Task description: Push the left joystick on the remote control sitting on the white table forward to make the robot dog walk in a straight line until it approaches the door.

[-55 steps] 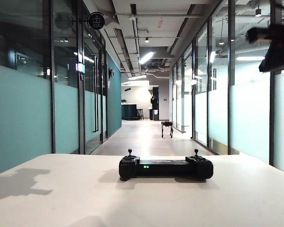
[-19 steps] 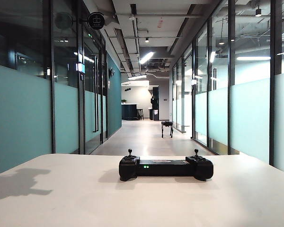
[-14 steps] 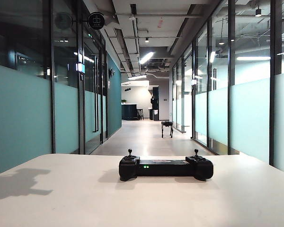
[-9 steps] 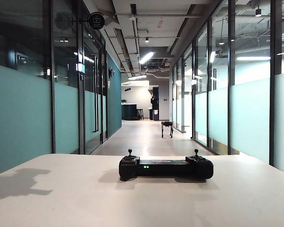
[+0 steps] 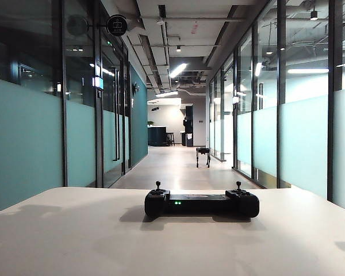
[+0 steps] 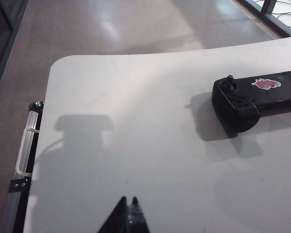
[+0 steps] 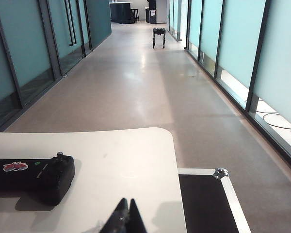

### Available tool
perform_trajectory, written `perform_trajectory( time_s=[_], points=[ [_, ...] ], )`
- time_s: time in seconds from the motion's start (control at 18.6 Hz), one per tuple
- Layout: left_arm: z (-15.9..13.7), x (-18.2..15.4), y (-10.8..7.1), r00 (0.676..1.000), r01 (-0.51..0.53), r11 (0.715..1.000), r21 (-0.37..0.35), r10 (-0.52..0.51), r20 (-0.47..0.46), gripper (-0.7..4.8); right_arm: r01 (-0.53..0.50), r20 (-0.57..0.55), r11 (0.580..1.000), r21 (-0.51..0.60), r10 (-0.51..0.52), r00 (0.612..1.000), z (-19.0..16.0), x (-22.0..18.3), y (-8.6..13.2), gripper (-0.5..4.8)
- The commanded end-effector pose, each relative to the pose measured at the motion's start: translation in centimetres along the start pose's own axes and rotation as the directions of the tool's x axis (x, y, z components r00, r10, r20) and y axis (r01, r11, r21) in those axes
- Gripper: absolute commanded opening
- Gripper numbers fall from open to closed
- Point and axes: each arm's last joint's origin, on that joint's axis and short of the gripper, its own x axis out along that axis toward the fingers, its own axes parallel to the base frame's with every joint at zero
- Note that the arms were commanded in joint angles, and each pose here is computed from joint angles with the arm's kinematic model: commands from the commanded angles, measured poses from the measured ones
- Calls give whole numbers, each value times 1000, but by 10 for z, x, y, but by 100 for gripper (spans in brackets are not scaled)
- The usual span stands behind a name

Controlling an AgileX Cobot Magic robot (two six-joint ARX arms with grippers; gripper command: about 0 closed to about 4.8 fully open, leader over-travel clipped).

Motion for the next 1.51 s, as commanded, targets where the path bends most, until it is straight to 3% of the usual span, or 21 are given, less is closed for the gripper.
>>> perform_trajectory(
  time_s=[0.05,0.32,0.54,0.75,0.97,1.18,1.51],
  points=[
    [7,-12,2,995,-36,999,-11,36,90,-5,3,2,1000,-1,-3,1000,-2,0,0,-5],
    [2,-32,15,948,-29,999,-18,34,317,-5,3,2,1000,-1,-3,1000,-2,0,0,-5],
    [-19,-46,22,904,-146,989,17,127,408,-3,3,3,1000,-1,-3,1000,-2,0,0,-5],
    [-35,-48,22,896,-200,980,10,179,407,-2,2,3,1000,-1,-2,1000,-2,0,0,-5],
    [-46,-46,22,928,-187,982,-6,178,328,-2,2,2,1000,-1,-2,1000,-2,0,0,-5],
    [-51,-45,23,940,-188,981,-36,191,282,-2,3,0,1000,-1,-3,1000,-2,0,0,-5],
    [-47,-47,26,926,-193,981,-35,194,322,-2,2,0,1000,-1,-2,1000,-2,0,0,-5]
  ],
)
